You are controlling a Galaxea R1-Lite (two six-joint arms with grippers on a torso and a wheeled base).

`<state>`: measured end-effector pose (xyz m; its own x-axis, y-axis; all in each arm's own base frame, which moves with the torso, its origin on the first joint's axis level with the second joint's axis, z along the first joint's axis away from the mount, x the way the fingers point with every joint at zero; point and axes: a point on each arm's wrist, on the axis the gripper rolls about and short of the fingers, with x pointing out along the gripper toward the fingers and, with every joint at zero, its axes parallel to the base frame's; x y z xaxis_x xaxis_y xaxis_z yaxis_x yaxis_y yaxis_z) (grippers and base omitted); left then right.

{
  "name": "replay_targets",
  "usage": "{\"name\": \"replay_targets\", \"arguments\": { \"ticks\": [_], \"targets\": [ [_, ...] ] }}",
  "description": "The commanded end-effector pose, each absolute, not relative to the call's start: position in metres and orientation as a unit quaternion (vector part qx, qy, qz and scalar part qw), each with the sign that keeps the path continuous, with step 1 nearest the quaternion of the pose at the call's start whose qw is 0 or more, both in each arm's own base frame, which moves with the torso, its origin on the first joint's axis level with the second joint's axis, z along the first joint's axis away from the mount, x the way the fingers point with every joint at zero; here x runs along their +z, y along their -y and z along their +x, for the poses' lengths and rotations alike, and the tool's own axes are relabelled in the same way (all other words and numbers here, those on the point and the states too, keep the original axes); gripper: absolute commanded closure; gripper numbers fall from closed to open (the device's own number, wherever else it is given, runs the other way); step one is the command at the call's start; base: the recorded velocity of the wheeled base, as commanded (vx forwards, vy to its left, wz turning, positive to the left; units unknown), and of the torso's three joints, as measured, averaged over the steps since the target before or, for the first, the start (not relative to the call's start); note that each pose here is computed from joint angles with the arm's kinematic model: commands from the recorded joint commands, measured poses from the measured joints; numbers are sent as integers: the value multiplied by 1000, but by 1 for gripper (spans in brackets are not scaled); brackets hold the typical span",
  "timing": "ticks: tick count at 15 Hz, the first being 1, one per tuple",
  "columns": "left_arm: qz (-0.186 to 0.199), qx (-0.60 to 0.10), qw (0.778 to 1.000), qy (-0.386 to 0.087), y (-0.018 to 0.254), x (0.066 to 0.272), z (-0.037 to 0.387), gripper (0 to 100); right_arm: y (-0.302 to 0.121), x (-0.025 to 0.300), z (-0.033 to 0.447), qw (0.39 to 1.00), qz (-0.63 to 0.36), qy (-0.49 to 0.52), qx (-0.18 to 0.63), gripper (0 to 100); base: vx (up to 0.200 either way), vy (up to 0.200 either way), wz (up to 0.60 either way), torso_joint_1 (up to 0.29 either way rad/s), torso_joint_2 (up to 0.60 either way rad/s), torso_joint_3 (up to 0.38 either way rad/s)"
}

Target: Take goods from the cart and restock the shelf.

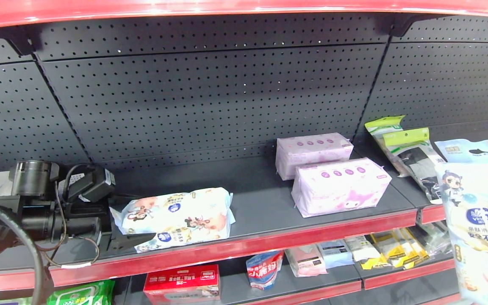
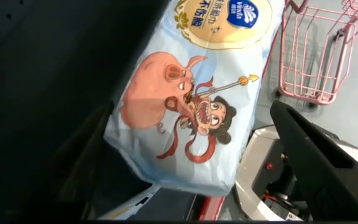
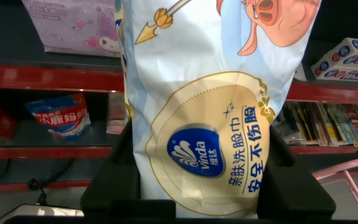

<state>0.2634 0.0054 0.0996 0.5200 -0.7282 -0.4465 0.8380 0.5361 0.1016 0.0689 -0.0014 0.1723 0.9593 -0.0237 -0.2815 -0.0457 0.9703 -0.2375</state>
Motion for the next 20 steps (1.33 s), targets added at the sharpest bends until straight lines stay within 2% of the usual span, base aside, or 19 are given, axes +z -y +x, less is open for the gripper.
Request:
{"name": "replay_targets", "arguments": {
  "ticks": [1, 12, 15, 18, 19, 20],
  "targets": [
    [160, -451, 862, -167, -7, 107, 261, 0, 1, 173, 69, 982, -122, -141, 5, 100, 0, 0, 0, 0, 0, 0],
    [184, -431, 877, -106, -15, 145, 249, 0, 1, 172, 69, 982, -124, -143, 5, 100, 0, 0, 0, 0, 0, 0],
    [200, -425, 879, -79, -15, 157, 242, 0, 1, 172, 70, 982, -125, -145, 6, 100, 0, 0, 0, 0, 0, 0],
    [241, -404, 882, -19, -15, 168, 235, 0, 1, 174, 71, 982, -125, -143, 7, 100, 0, 0, 0, 0, 0, 0],
    [245, -400, 883, -13, -15, 169, 234, 0, 1, 174, 71, 982, -125, -143, 7, 100, 0, 0, 0, 0, 0, 0],
    [245, -376, 893, -10, -16, 169, 228, 0, 1, 175, 71, 982, -125, -142, 7, 100, 0, 0, 0, 0, 0, 0]
  ]
}}
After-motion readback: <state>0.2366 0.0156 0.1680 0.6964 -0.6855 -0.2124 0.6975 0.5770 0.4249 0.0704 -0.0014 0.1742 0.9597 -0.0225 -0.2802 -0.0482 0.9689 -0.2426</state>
